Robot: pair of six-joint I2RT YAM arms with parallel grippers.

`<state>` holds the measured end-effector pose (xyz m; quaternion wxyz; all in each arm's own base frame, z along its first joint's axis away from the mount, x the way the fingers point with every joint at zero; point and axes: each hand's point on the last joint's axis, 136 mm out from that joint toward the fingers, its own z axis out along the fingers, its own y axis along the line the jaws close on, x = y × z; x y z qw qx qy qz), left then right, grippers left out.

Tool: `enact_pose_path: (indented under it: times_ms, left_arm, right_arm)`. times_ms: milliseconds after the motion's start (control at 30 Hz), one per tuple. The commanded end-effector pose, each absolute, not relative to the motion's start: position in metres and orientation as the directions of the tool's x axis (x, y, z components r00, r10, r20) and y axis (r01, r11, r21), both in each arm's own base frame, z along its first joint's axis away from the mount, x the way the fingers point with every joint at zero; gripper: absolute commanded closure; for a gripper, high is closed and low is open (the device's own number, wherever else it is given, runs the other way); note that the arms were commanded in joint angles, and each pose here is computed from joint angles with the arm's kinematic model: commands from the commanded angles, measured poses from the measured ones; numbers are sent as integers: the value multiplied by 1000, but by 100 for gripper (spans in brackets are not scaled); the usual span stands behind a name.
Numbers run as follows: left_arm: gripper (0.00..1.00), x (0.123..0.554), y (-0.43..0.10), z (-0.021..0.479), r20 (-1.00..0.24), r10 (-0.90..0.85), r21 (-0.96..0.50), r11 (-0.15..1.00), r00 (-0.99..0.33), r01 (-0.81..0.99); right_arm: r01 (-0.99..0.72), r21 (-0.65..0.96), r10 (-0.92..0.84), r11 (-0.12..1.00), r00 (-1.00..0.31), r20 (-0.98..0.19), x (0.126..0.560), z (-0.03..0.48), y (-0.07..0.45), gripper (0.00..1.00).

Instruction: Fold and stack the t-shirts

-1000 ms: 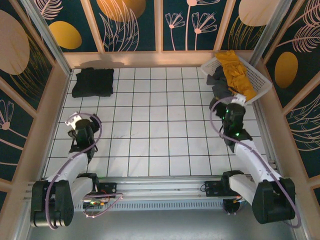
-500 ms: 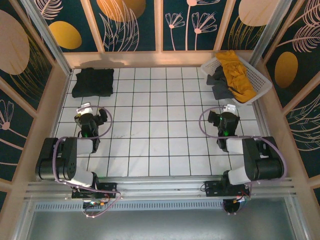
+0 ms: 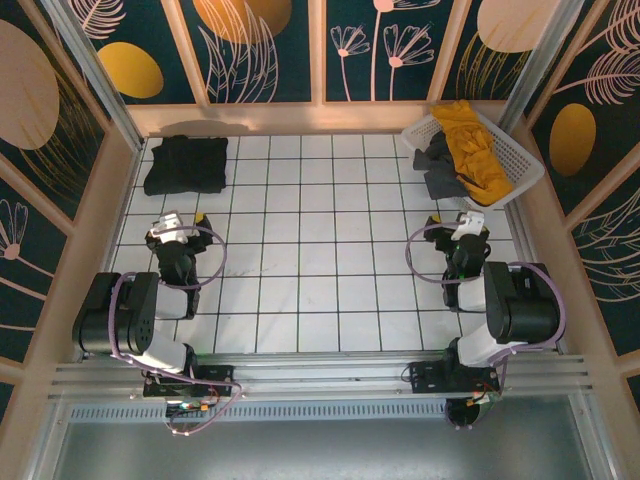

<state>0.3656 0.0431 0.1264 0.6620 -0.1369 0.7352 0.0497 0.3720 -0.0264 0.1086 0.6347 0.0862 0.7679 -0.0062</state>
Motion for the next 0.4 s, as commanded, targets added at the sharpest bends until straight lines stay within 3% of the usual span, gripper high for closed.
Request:
enact_pose_path:
  times_ms: [0, 367]
  left_arm:
    - [1, 368, 40, 139, -992, -119, -105, 965, -44, -242]
    - [1, 368, 40, 139, -992, -119, -105, 965, -43, -242]
  right_arm:
    - [106, 120, 133, 987, -121, -984, 374, 123, -21, 1]
    - [88, 112, 122, 990, -127, -984, 376, 122, -17, 1]
